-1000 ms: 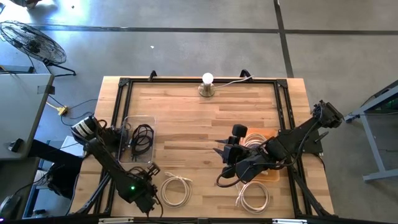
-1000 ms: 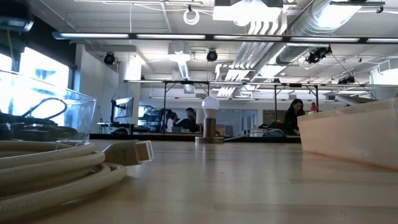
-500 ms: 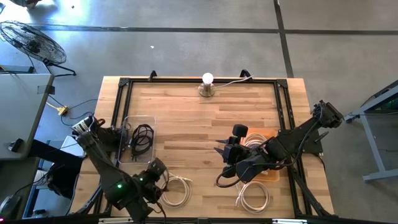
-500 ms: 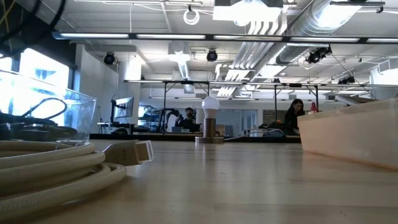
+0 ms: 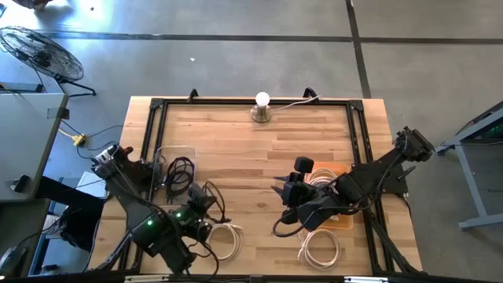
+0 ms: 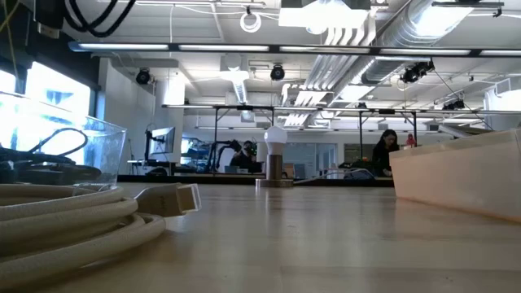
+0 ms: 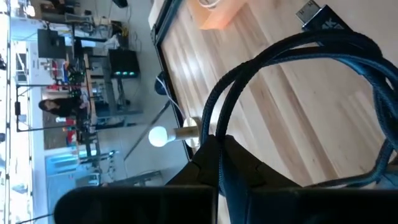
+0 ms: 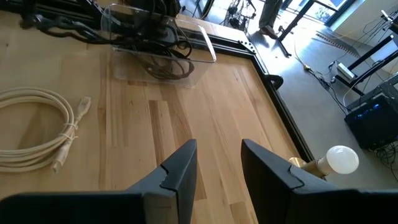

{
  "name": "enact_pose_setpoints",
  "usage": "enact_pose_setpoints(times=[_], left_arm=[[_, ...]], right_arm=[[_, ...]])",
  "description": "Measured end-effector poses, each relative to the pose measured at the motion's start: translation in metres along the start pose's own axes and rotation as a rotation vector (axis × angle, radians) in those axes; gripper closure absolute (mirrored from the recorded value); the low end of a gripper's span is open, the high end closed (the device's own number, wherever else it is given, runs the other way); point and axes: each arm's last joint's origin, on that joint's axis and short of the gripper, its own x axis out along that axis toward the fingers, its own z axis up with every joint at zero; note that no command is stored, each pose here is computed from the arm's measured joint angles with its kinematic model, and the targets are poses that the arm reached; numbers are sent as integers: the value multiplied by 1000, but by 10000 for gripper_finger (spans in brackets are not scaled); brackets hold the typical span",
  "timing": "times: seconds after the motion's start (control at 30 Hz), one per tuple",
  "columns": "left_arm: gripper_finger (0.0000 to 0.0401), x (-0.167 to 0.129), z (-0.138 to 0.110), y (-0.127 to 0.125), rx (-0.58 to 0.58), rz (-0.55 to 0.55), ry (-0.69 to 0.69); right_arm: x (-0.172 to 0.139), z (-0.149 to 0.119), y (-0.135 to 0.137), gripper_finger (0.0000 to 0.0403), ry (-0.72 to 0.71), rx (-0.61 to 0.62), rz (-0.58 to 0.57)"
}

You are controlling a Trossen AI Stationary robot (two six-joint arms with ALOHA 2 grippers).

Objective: Pick & Place USB Port
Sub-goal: Put the black USB cable into the transparent bin

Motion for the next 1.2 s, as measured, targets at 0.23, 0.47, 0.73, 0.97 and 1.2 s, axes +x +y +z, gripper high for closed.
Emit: enact_pose_setpoints(times=[0.23,0.47,0.73,0.97,1.2], left_arm=[[401,23,-1,14,11,15,71],[401,47,-11,41,34,1,154],[401,47,-39,83,-3,36,175],[401,23,-71,114,-124,62,124],[401,5,-95,129,-225,41,67]], right_arm=[[0,0,0,286,1,1,2],[0,-2,-1,286,13,8,-1],[0,-9,-3,286,65,21,-20],[-1,-11,-4,286,83,41,-29],[8,-25,3,286,95,28,-35]])
